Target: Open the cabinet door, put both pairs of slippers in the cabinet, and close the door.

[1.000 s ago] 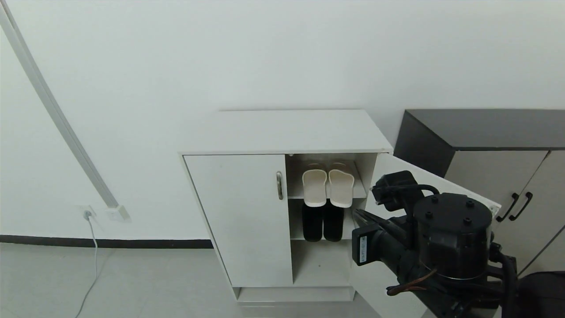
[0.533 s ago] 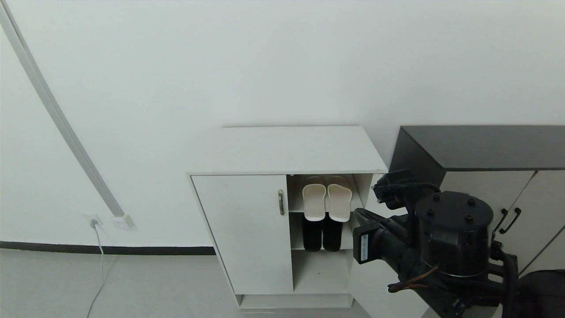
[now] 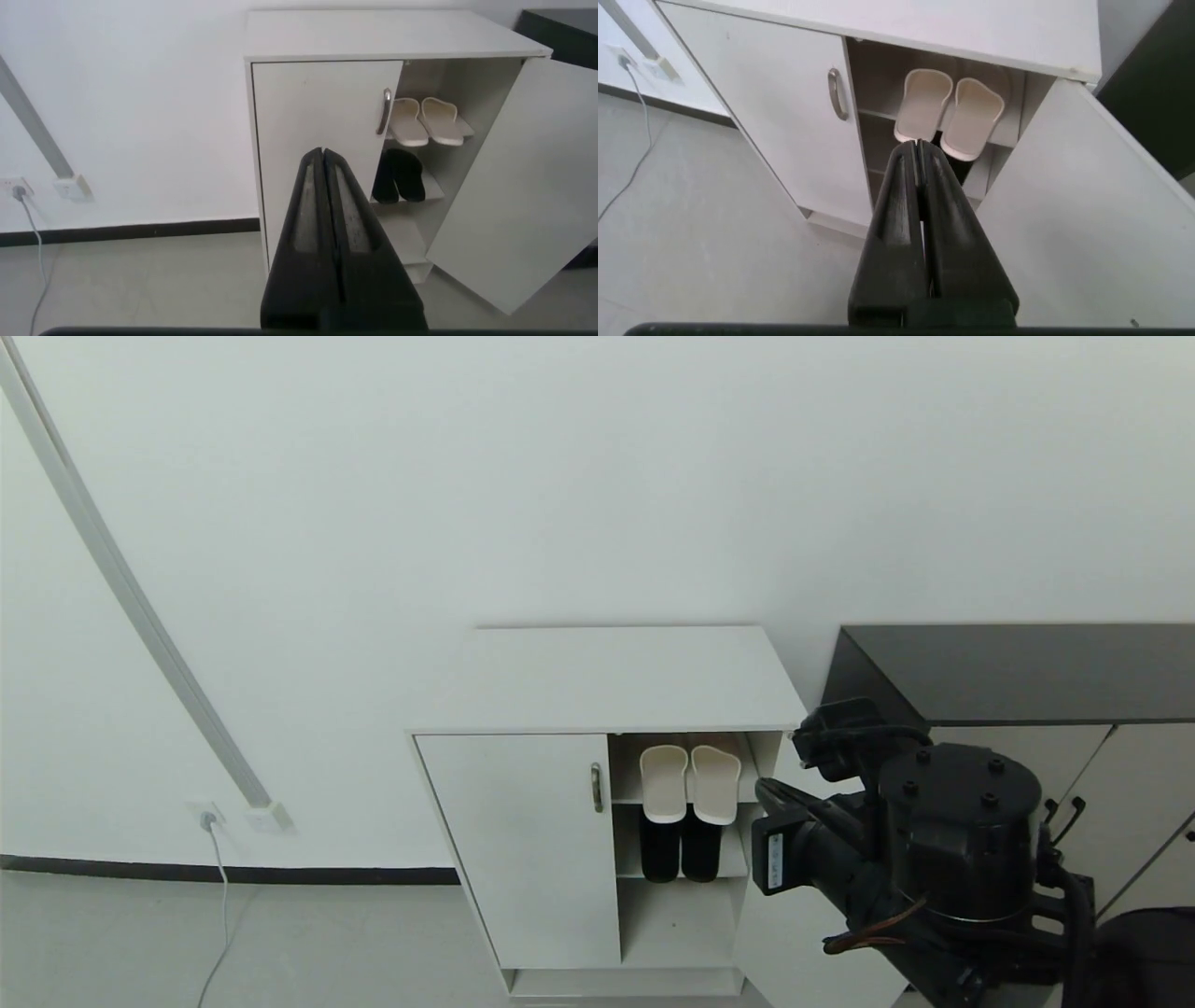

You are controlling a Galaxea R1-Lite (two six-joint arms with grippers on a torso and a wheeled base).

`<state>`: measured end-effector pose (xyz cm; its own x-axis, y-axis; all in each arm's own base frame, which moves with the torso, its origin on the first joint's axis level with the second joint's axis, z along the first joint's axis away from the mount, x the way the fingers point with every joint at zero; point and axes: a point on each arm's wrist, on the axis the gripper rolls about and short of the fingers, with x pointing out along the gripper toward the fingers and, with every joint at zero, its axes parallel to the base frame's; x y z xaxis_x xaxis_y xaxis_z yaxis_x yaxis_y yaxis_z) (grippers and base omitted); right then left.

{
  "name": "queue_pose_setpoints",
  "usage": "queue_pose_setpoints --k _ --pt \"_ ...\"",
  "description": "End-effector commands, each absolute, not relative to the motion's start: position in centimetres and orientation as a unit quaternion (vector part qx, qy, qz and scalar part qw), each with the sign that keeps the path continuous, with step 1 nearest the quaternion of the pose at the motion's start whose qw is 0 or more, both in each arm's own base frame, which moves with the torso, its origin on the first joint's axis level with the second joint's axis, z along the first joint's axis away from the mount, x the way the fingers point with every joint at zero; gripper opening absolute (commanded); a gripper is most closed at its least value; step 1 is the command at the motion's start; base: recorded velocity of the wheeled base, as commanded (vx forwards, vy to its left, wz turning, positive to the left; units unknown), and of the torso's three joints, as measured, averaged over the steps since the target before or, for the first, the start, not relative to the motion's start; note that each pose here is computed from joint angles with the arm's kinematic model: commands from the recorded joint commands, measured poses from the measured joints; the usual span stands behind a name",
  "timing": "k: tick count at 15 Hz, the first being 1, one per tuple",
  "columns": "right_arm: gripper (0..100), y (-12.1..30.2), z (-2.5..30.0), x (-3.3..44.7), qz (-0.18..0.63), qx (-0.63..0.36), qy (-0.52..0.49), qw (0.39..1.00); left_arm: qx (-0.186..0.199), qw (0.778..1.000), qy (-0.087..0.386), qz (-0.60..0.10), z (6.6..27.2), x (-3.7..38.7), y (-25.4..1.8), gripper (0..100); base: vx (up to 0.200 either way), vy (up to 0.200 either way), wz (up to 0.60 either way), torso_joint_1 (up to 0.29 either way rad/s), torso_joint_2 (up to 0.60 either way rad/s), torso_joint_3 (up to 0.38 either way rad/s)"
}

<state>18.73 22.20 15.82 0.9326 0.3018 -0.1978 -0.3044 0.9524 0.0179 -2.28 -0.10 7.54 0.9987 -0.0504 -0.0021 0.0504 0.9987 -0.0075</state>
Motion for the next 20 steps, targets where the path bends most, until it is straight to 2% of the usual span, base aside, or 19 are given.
queue_pose_setpoints --k 1,9,17,20 --pt "0 22.2 15.4 18.8 0.155 -0.013 0.105 0.982 -0.004 1.000 0.002 -0.025 7.5 -2.3 -0.1 0 0.000 0.000 0.00 0.022 -0.05 -0.027" --pt "0 22.4 14.8 19.0 0.156 -0.022 0.100 0.982 -0.003 1.000 0.002 -0.025 7.5 -2.3 -0.1 0 0.000 0.000 0.00 0.000 0.00 0.000" --pt "0 22.2 14.2 19.3 0.149 -0.033 0.106 0.982 -0.002 1.000 0.002 -0.025 7.5 -2.3 -0.1 0 0.000 0.000 -0.60 0.005 0.00 0.001" --pt "0 22.4 13.9 19.6 0.148 -0.028 0.101 0.983 -0.002 1.000 0.002 -0.025 7.5 -2.3 -0.1 0 0.000 0.000 0.00 0.000 0.00 0.000"
